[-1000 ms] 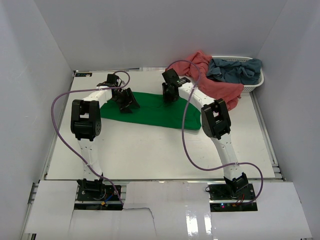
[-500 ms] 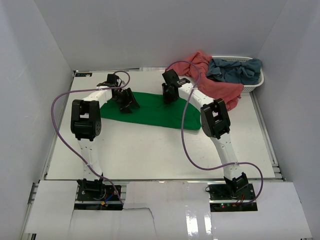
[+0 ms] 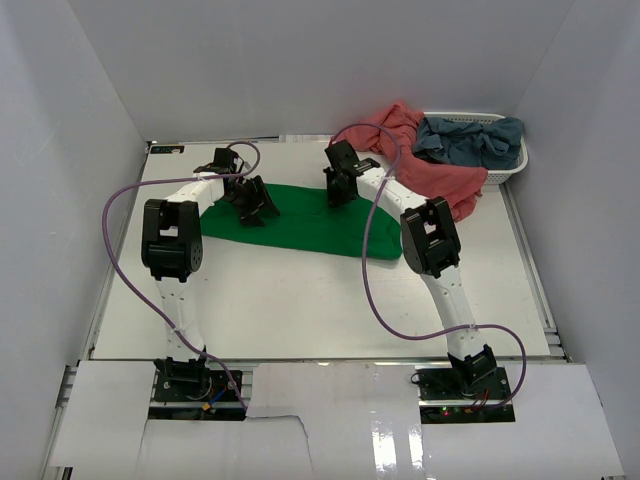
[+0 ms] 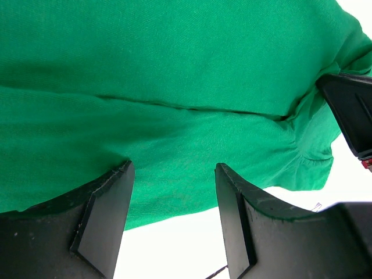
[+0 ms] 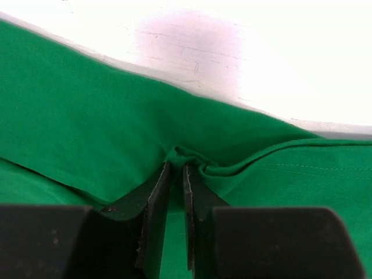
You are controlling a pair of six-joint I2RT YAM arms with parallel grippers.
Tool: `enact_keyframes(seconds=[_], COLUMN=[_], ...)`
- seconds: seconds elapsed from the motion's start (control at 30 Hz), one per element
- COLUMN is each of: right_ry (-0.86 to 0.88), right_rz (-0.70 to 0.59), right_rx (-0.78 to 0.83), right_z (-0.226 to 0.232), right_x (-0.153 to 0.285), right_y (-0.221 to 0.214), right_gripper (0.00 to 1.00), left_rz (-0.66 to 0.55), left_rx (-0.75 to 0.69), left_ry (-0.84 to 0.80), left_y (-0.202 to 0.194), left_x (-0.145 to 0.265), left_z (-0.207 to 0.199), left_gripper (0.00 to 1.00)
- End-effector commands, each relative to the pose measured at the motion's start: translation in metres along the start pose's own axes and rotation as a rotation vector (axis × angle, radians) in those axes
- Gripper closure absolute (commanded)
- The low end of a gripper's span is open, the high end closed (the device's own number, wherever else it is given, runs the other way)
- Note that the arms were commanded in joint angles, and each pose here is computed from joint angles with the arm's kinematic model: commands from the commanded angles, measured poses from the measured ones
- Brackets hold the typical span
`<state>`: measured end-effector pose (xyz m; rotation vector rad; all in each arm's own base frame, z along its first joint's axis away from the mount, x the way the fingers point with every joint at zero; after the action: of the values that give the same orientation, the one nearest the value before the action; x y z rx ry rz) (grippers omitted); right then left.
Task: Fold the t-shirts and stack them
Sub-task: Fold the other side of the tshirt into a rectangle
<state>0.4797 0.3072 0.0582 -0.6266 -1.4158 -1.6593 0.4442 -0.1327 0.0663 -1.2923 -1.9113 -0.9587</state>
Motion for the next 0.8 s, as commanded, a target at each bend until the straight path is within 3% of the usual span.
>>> enact_keyframes(seconds=[0.0,0.53,0.77], right_ry=[0.031,0.212,0.347], right_rz=[-0.089,-0.259,-0.270], right_rx=[0.023,0.060,0.045], right_z=[0.007,0.028,0.046], right_x=[0.021,0.038,0.030], right_y=[0.028,0.043,0.043], right_gripper=[0.80,0.91,0.80], left_rz=[-0.034,-0.031,-0.031], left_rx=[-0.031,-0.033,-0.035], left_ry=[-0.021,-0.021,-0.019], left_y=[0.007,0.005,0.004], left_x=[0.013,0.014,0.014], left_z=[-0.013,-0.012,-0.011], left_gripper=[0.32,0.31,0.32])
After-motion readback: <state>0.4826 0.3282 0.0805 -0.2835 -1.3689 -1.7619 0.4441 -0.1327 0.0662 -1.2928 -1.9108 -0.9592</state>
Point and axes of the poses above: each gripper's point midway between its finger pads, its own x axis back along the fingers, its own z axis along the line the jaws close on, y = z × x, the point moved 3 cm from there along x, back along the fingers, and after that the axes turned 6 degrees about -x, right-handed, at the moved point
